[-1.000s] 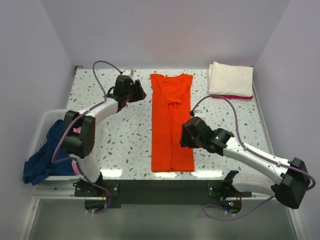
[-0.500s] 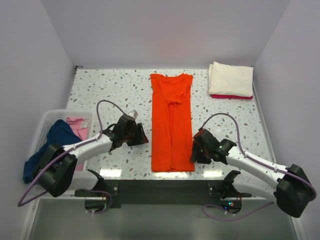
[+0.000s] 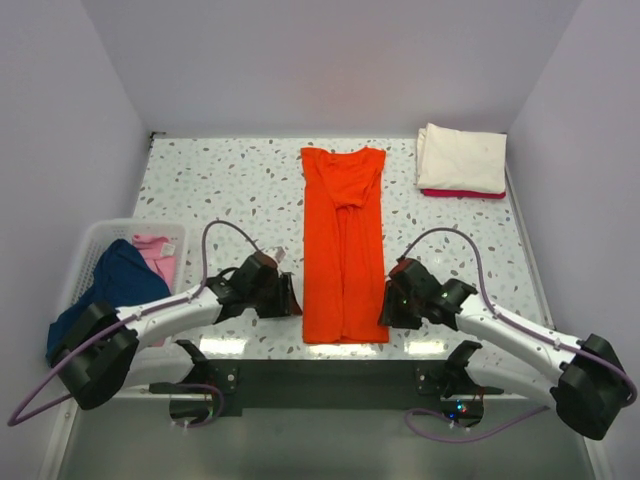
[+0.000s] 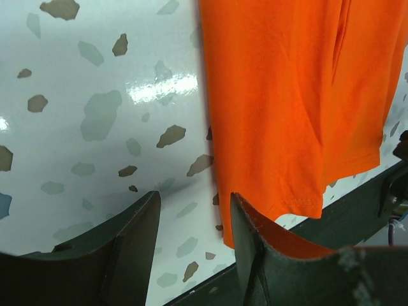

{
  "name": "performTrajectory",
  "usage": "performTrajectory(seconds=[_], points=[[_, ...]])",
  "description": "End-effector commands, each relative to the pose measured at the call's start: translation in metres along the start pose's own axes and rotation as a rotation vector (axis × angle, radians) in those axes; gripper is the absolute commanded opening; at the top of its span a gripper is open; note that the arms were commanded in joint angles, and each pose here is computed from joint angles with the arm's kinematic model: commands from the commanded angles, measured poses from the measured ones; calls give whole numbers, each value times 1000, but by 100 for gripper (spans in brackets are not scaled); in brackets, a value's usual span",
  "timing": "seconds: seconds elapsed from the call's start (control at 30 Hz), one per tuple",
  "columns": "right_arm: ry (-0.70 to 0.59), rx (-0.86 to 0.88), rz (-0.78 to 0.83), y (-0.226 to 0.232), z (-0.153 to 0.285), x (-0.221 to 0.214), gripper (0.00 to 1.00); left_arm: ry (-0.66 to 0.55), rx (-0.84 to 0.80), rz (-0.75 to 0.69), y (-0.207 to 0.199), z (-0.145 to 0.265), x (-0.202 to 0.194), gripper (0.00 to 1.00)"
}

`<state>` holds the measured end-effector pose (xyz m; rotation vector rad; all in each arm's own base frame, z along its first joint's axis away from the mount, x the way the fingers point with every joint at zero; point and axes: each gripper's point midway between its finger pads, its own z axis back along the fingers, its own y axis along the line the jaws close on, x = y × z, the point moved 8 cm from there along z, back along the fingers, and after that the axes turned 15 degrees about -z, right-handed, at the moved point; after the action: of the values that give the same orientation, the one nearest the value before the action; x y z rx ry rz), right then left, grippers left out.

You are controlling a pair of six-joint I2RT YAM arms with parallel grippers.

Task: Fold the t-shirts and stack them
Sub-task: Fold the tshirt

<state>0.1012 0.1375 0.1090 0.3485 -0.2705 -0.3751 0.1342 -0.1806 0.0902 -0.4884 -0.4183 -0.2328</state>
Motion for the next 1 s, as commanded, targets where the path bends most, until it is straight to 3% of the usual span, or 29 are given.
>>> performTrajectory(seconds=[0.0,0.27,0.67,0.97], points=[[-60,16,46,13,13,11,43,9,-23,10,-4,4,-5,52],[-104,-71,181,27,10,-6,41,75,-83,-38,-18,-3,-19,52],[-72,-86,195,24,-6,-17,38,143,-101,-68,-28,-15,-35,52],[-31,-99,215,22,-16,-27,35,167,-91,-67,-28,-19,-40,37]])
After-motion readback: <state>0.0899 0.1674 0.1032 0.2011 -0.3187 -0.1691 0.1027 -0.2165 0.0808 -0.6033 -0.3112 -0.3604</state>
